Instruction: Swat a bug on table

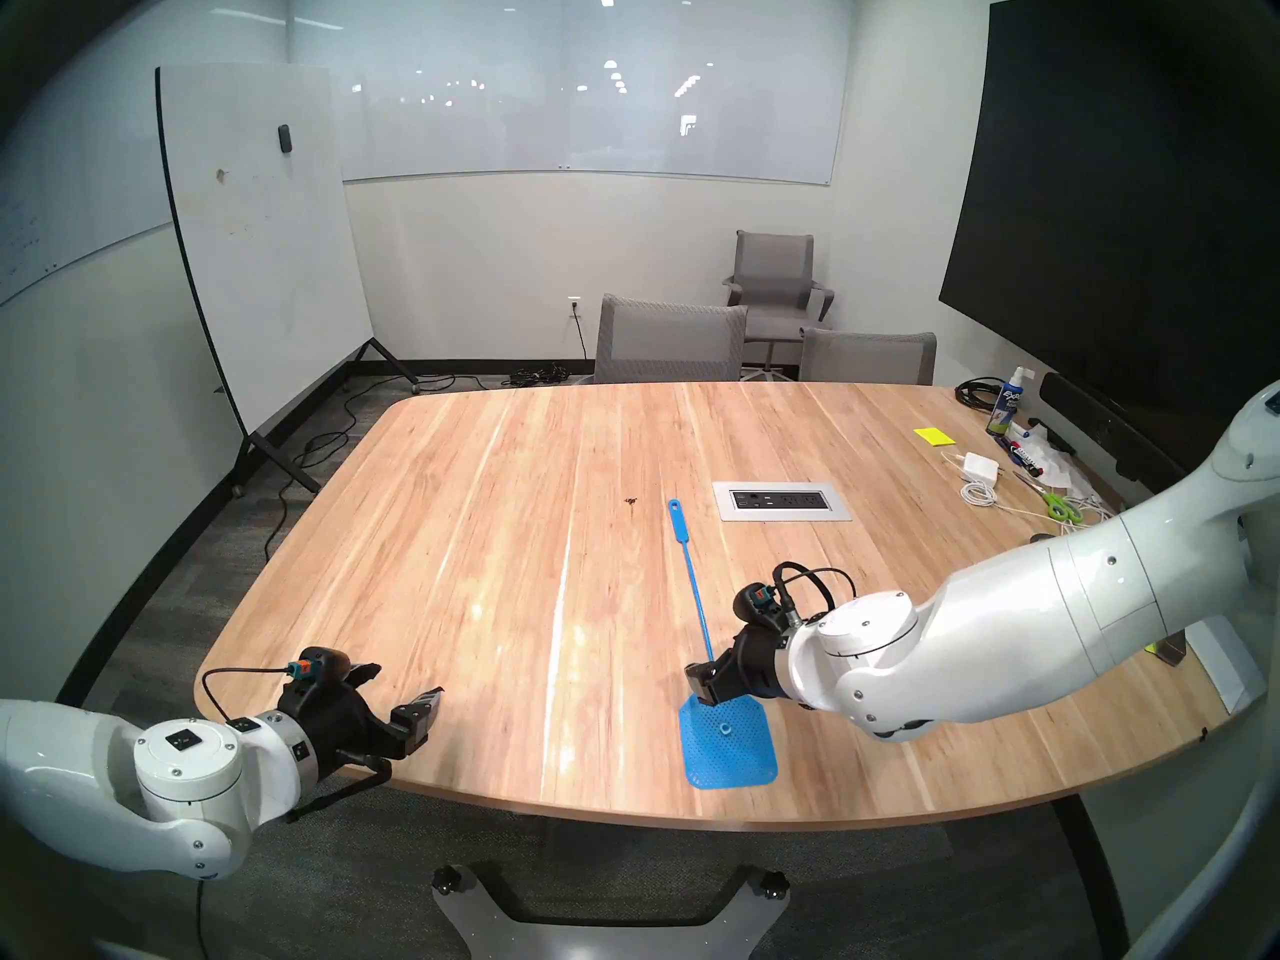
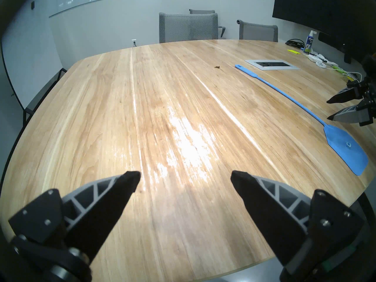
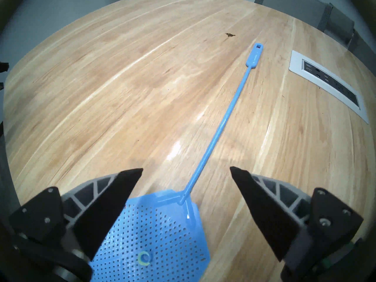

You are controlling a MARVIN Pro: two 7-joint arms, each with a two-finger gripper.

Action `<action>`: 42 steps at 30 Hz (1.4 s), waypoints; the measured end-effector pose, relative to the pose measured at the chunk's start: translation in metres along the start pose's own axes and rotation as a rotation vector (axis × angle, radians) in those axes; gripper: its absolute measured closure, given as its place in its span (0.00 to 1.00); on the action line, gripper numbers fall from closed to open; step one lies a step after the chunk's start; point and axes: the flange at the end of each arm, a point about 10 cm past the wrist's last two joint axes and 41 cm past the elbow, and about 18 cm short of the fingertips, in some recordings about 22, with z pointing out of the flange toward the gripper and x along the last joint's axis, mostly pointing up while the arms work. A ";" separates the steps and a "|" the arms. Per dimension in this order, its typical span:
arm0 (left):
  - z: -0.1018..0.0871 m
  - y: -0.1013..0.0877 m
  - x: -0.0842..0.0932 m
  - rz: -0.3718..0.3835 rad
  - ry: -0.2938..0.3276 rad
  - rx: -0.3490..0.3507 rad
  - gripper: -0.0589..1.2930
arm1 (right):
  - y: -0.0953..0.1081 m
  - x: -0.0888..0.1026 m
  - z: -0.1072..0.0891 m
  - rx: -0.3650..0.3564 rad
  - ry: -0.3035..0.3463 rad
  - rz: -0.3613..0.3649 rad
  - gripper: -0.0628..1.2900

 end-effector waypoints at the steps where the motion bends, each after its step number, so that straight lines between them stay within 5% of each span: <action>1: 0.000 0.000 0.000 0.000 0.000 0.000 0.06 | 0.000 0.000 0.002 -0.003 -0.005 0.003 0.04; 31: 0.000 0.000 0.000 0.000 0.000 0.000 0.06 | 0.004 -0.008 0.030 -0.022 -0.067 0.046 0.05; 35: 0.000 0.000 0.000 0.000 0.000 0.000 0.06 | 0.004 -0.007 0.031 -0.018 -0.068 0.048 0.28; 38: 0.000 0.000 0.000 0.000 0.000 0.000 0.06 | 0.004 -0.007 0.032 -0.018 -0.069 0.049 0.59; 42: 0.000 0.000 0.000 0.000 0.000 0.000 0.06 | 0.004 -0.007 0.032 -0.021 -0.070 0.050 0.63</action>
